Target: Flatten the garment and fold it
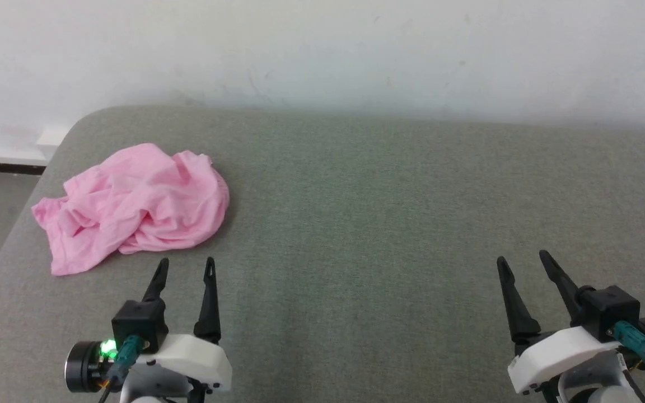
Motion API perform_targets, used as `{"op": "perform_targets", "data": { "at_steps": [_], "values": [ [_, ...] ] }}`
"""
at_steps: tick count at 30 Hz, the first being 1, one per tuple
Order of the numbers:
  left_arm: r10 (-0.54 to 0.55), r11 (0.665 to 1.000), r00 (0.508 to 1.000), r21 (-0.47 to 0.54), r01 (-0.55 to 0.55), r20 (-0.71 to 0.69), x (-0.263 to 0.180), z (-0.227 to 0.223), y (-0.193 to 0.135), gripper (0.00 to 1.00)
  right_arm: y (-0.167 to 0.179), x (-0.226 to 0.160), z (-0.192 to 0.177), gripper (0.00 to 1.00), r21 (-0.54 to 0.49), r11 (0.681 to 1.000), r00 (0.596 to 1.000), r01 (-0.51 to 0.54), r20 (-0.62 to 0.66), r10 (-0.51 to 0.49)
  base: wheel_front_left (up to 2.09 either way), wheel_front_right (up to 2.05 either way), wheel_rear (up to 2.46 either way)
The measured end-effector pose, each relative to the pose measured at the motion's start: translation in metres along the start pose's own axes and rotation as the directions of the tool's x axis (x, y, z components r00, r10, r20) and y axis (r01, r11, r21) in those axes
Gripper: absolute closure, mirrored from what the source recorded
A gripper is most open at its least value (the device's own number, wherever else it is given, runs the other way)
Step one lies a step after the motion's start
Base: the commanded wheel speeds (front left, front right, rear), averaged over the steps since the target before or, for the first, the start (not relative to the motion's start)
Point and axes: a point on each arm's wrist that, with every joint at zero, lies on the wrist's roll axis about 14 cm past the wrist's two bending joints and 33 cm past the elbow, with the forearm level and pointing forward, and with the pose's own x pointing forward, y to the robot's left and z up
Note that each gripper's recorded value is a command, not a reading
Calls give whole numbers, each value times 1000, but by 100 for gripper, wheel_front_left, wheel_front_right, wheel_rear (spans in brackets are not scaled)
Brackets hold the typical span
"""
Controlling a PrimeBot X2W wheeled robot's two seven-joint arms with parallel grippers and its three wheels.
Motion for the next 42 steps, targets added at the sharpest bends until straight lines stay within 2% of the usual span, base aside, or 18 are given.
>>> {"op": "perform_targets", "data": {
  "at_steps": [18,42],
  "values": [
    [136,991,991,-12,-136,10,-31,-3,40,0,40,17,-5,0,36,992,993,-122,7,121,0,0,0],
    [294,955,955,-45,-293,25,-70,-6,78,0,84,29,-11,0,86,965,969,-249,18,248,0,0,0]
  ]
}}
